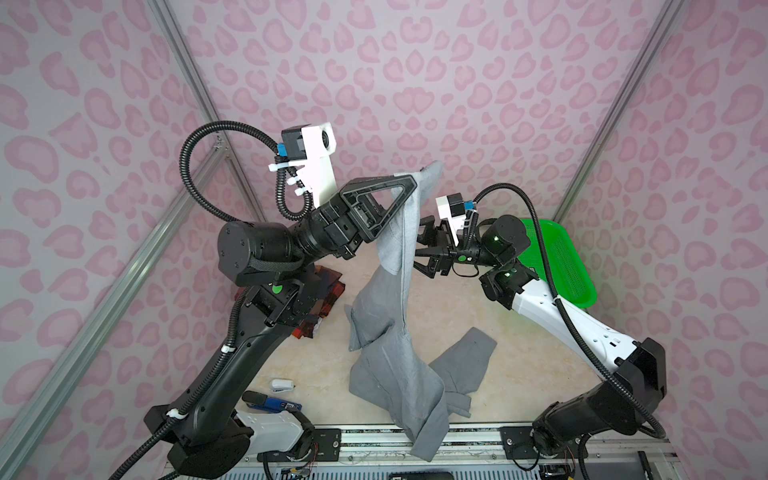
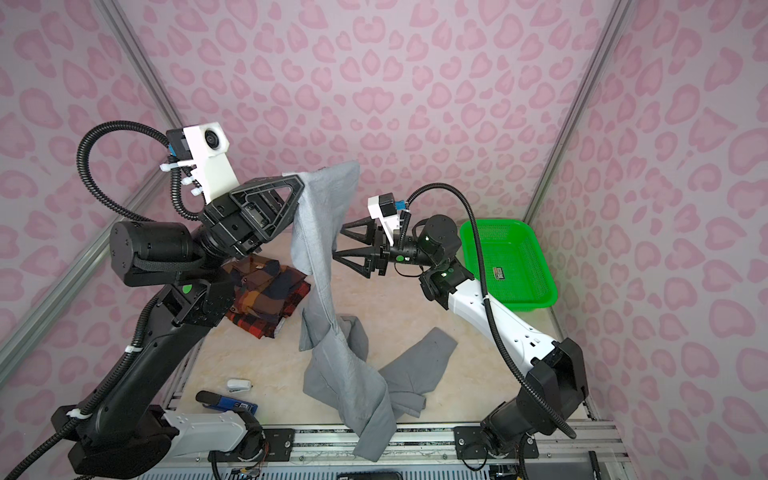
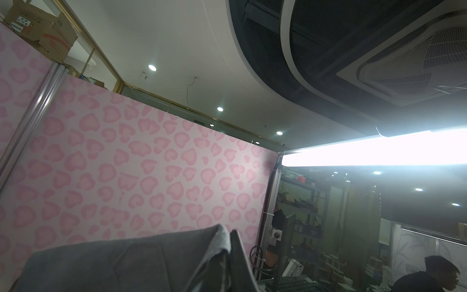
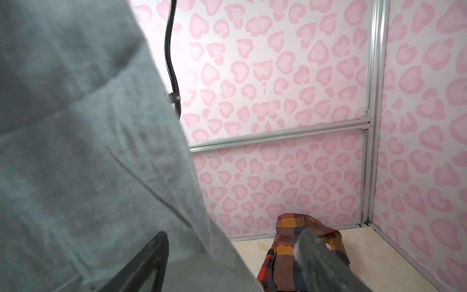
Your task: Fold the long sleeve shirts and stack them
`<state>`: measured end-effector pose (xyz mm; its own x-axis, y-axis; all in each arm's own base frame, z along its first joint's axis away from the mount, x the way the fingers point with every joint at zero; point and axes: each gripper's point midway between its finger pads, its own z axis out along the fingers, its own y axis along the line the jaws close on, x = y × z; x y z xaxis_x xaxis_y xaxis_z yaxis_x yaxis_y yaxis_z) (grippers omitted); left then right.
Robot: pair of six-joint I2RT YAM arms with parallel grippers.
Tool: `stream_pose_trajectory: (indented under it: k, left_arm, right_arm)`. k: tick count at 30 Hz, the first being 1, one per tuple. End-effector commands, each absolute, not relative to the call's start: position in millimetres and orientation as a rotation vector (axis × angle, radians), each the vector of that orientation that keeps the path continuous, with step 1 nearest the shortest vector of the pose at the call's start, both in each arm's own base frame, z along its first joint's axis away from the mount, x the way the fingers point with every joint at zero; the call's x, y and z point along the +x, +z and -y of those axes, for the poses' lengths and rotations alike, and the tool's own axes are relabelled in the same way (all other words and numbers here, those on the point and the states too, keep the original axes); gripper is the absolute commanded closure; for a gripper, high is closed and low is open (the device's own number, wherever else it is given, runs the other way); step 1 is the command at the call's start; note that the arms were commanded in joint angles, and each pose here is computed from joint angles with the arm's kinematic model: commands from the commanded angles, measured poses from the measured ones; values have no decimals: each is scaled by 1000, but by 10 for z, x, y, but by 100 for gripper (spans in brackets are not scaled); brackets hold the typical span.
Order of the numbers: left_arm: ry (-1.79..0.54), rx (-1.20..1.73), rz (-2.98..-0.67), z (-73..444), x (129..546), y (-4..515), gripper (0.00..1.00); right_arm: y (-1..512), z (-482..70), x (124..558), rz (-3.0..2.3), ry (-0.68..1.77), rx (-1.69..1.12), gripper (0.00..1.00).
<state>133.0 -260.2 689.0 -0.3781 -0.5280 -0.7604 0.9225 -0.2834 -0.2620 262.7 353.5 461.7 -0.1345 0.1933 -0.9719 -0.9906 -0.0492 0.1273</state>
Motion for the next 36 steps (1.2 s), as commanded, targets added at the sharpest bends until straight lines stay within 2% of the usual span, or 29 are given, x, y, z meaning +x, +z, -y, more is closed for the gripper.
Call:
stream_pose_trajectory:
  k: [1,4,7,15,18,19,20,21,23,26,28,32,36]
  left_arm:
    - [-1846,762,-769,2554,1103,6980,96]
    - [-1855,776,-761,2548,1055,6982,96]
    - [-1851,788,-763,2553,1042,6970,96]
    - [-1869,791,-776,2625,1109,6948,96]
    - [-1867,793,-778,2630,1113,6943,96]
    - [-1867,798,-778,2633,1111,6941,96]
    - [-1867,803,-778,2634,1110,6941,96]
    - [-1864,801,-782,2637,1124,6934,96]
    - [-1850,795,-784,2608,1136,6935,96]
    - [-1803,765,-806,2532,1194,6918,96]
    - [-1756,737,-851,2511,1289,6848,96]
    - [-1671,714,-961,2589,1512,6586,78]
    - [-1584,710,-1078,2688,1689,6274,48]
  right_arm:
    - [4588,-3516,2678,-1107,1350,-1028,19]
    - [4602,-3495,2649,-1069,1381,-1062,20]
    - [4664,-3497,2409,-977,1494,-1115,23]
    - [4913,-3366,1815,-722,1740,-1239,40]
    - [4890,-3419,1573,-702,1772,-1363,55]
    - [4891,-3427,1510,-690,1775,-1381,64]
    - [4895,-3428,1503,-691,1779,-1382,74]
    - [4912,-3401,1531,-695,1774,-1365,89]
    - [4936,-3300,1685,-725,1756,-1288,100]
    - [5029,-2992,2052,-787,1692,-1100,100]
    - [5076,-2744,2456,-877,1604,-918,100]
    - [5037,-2374,3024,-1084,1243,-683,100]
    - [4902,-2165,3385,-1326,842,-531,100]
